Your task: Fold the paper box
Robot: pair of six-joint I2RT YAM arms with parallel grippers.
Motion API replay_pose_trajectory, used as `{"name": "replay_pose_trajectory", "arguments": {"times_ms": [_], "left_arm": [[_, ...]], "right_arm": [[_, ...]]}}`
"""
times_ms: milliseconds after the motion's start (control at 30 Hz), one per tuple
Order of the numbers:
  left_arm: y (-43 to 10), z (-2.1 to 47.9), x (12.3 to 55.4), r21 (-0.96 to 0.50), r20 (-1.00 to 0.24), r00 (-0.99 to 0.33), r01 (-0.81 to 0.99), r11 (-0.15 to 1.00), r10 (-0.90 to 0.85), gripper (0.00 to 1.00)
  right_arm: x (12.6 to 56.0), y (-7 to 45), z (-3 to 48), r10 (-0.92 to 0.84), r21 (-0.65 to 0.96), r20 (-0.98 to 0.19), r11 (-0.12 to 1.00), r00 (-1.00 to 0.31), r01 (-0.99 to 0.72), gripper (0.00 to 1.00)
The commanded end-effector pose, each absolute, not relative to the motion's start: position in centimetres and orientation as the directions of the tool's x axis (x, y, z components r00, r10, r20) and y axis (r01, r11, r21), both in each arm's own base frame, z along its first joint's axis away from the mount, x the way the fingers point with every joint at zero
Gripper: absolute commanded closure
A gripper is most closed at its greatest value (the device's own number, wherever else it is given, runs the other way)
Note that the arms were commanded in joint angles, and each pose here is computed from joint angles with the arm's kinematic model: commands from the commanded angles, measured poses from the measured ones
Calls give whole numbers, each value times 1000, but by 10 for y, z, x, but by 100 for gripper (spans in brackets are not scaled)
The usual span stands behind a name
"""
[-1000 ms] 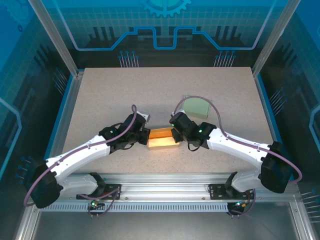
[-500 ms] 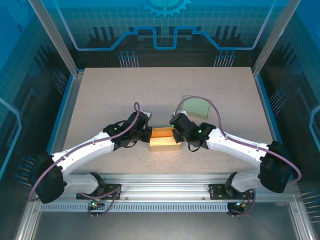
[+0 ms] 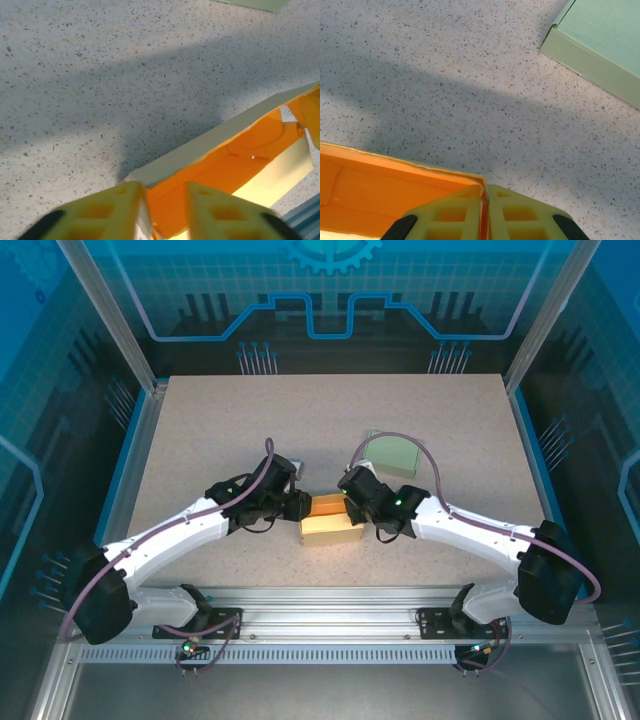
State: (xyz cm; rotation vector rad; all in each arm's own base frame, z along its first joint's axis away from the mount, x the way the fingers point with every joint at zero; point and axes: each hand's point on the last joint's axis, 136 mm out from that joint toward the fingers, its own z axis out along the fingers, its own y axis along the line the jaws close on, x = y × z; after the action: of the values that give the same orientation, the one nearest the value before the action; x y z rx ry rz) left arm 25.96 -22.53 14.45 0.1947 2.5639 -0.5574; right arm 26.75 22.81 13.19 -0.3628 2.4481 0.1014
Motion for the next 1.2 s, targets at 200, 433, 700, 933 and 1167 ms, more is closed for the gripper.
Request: {"name": "replay_pose_trajectory", "arguments": {"times_ms": [200, 433, 700, 933, 1167], "left_arm": [[-230, 153, 246, -364, -486, -869, 300, 882, 95, 8], [-218, 133, 234, -323, -452, -882, 302, 897, 134, 1], [-213, 98, 234, -258, -408, -898, 286, 923, 164, 2], [-216, 79, 245, -196, -426, -891, 260, 945, 157, 14], [-219, 81, 253, -195, -471, -874, 231, 953, 115, 18]], "right_arm": [[266, 234, 127, -218, 18, -607, 958, -764, -288, 88], [266, 236, 124, -220, 20, -601, 957, -769, -289, 88], [266, 240, 124, -218, 35, -598, 954, -772, -296, 89], [264, 248, 133, -201, 85, -601, 946, -773, -312, 92], [259, 260, 139, -125, 198, -590, 935, -798, -293, 92]]}}
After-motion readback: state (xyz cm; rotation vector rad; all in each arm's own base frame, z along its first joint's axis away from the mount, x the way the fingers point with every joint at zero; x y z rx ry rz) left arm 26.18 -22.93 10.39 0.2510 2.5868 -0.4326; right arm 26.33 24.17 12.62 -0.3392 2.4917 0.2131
